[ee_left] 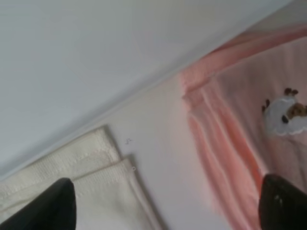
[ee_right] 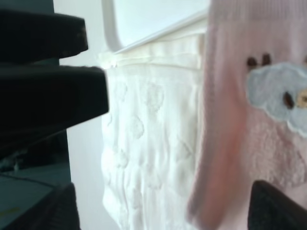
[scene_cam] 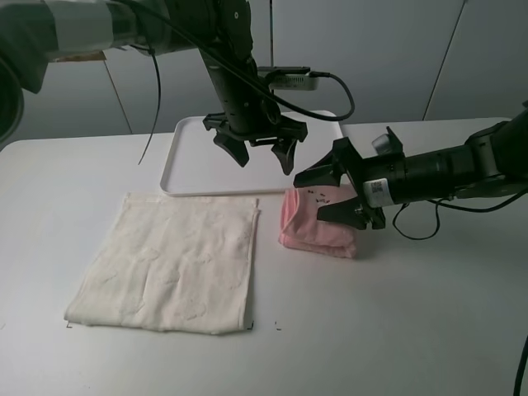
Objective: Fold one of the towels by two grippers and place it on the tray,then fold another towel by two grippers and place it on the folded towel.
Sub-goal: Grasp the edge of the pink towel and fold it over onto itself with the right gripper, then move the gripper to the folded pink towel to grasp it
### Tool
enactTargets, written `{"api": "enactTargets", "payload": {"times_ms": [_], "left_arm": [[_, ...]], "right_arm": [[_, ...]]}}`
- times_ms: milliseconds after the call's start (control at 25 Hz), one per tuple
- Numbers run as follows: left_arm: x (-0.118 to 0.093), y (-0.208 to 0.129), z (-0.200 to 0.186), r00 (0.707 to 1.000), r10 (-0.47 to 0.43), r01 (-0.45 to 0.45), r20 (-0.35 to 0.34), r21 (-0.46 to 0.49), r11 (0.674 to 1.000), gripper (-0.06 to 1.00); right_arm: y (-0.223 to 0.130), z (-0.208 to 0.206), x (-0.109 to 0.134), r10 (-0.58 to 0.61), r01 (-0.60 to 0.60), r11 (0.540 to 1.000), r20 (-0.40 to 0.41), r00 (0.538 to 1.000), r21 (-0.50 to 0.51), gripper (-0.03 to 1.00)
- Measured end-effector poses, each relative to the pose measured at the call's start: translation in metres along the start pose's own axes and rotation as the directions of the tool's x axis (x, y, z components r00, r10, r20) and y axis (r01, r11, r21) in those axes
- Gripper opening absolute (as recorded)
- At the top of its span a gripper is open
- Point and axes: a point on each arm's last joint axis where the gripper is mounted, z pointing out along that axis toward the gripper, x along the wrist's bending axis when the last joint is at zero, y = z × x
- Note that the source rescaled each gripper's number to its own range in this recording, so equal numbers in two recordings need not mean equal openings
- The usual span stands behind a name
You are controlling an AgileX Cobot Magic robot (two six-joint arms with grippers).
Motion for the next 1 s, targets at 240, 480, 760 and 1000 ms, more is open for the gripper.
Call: {"api": "enactTargets", "payload": {"times_ms": [240, 480, 760, 1000], "left_arm": [[0.005, 0.001, -0.001, 1.0, 0.001, -0.001, -0.011, 0.0, 1.0, 0.99], [0.008, 0.001, -0.001, 1.0, -0.005, 0.005, -0.012, -0.001, 1.0, 0.99], [0.008, 0.001, -0.001, 1.0, -0.004, 0.004, -0.012, -0.001, 1.0, 0.99], [0.008, 0.001, -0.001, 1.0, -0.004, 0.004, -0.012, 0.001, 1.0, 0.99]], "right_arm": [[0.02, -0.033, 0.0, -0.011, 0.026, 0.99, 0.111, 0.994, -0.137, 0.75], [0.024, -0.054, -0.025, 0.084, -0.052, 0.99, 0.252, 0.964, -0.129, 0.75], [0.016, -0.035, -0.044, 0.119, -0.108, 0.993, 0.258, 0.959, -0.057, 0.74], [0.013, -0.017, -0.038, 0.085, -0.07, 0.995, 0.241, 0.967, -0.07, 0.59]]}}
